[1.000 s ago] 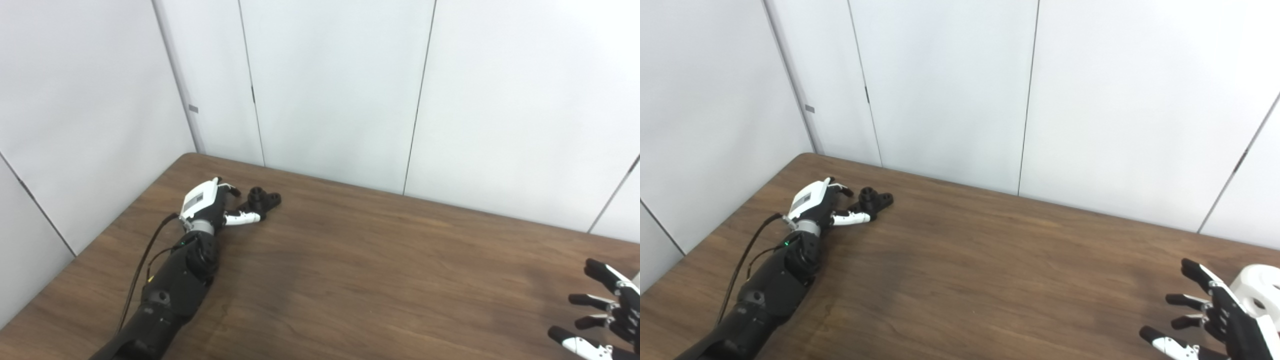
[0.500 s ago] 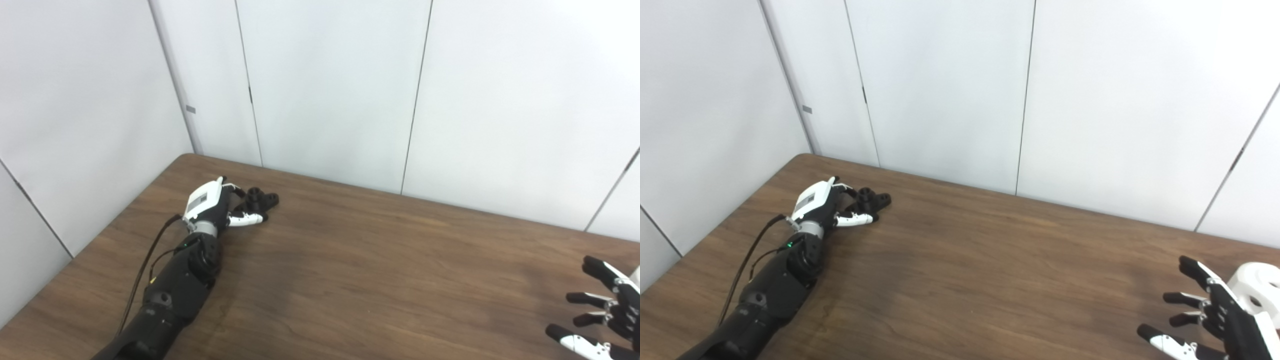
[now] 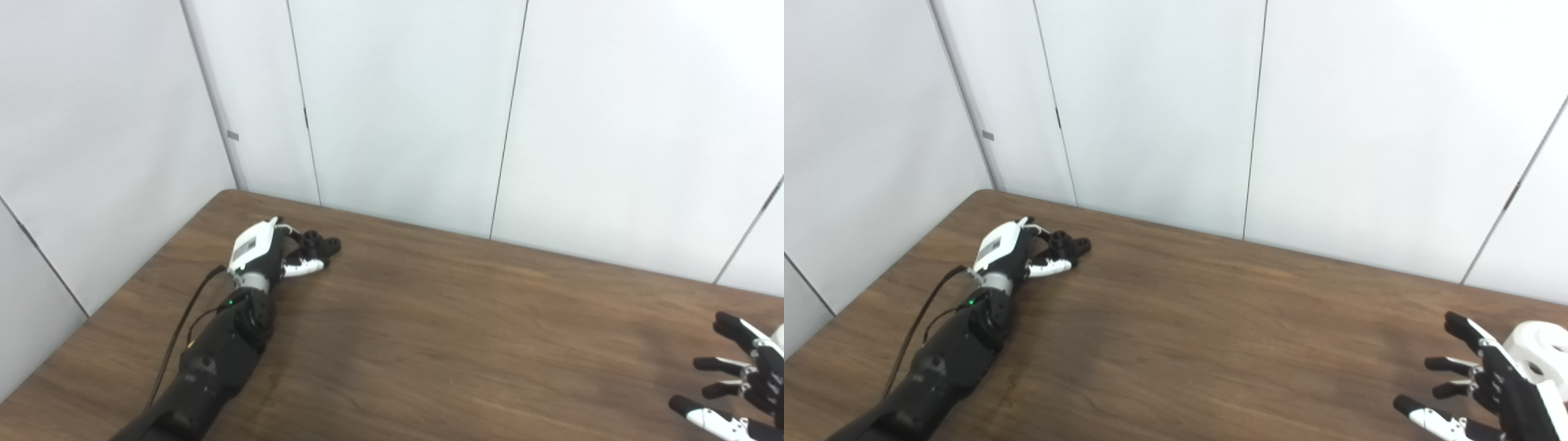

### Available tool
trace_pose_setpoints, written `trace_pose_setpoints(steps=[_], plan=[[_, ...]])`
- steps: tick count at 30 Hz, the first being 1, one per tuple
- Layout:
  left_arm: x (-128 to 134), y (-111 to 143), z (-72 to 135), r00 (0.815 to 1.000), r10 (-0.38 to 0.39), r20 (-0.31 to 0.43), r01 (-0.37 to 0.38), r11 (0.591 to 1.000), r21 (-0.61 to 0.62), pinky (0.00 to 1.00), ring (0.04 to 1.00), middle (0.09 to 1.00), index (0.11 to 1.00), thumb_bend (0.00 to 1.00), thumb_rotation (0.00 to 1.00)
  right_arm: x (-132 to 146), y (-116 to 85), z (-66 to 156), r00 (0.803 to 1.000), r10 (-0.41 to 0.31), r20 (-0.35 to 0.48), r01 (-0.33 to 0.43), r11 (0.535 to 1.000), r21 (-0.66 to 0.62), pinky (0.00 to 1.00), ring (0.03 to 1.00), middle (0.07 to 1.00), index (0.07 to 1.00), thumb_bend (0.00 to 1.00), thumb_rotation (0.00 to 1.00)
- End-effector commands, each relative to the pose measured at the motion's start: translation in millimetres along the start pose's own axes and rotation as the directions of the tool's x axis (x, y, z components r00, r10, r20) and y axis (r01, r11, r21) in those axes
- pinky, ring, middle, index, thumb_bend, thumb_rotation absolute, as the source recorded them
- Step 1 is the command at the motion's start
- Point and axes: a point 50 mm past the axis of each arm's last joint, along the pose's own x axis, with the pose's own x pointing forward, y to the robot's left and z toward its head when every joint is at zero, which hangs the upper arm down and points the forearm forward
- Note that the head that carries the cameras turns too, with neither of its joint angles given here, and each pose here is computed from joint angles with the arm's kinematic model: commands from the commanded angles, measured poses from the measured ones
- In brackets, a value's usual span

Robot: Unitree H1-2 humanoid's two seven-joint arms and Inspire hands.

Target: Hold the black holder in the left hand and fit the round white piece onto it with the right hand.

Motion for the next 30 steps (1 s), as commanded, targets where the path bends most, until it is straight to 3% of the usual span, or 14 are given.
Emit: trace_pose_setpoints(steps=[1, 16, 22, 27, 30], plan=[[-10, -27, -5, 0.997, -0.078, -0.001, 0.078, 0.996, 0.054, 1.0, 0.98, 0.861, 0.484, 0.52, 0.05, 6, -9, 15, 0.997, -0.018, 0.072, 0.019, 1.0, -0.005, 0.49, 0.672, 0.878, 0.871, 0.55, 0.0], [-16, -29, -9, 1.0, -0.007, 0.021, 0.006, 0.999, 0.041, 1.0, 0.933, 0.85, 0.483, 0.52, 0.05, 8, -7, 14, 0.998, -0.013, 0.066, 0.014, 1.0, -0.007, 0.51, 0.685, 0.889, 0.882, 0.52, 0.0], [-25, -37, 0, 0.993, -0.04, 0.112, 0.038, 0.999, 0.022, 1.0, 0.937, 0.852, 0.483, 0.52, 0.06, 12, -4, 14, 0.997, -0.005, 0.076, 0.005, 1.0, 0.005, 0.5, 0.675, 0.888, 0.878, 0.52, 0.0], [-47, -52, 28, 0.962, -0.117, 0.248, 0.123, 0.992, -0.009, 1.0, 0.971, 0.878, 0.484, 0.52, 0.06, 17, -2, 8, 0.998, 0.001, 0.067, -0.001, 1.0, 0.001, 0.56, 0.691, 0.894, 0.893, 0.51, 0.0], [-64, -63, 48, 0.917, -0.169, 0.36, 0.196, 0.98, -0.04, 1.0, 0.978, 0.889, 0.484, 0.52, 0.05, 19, -2, 2, 0.997, 0.0, 0.081, 0.0, 1.0, -0.008, 0.55, 0.679, 0.884, 0.885, 0.54, 0.0]])
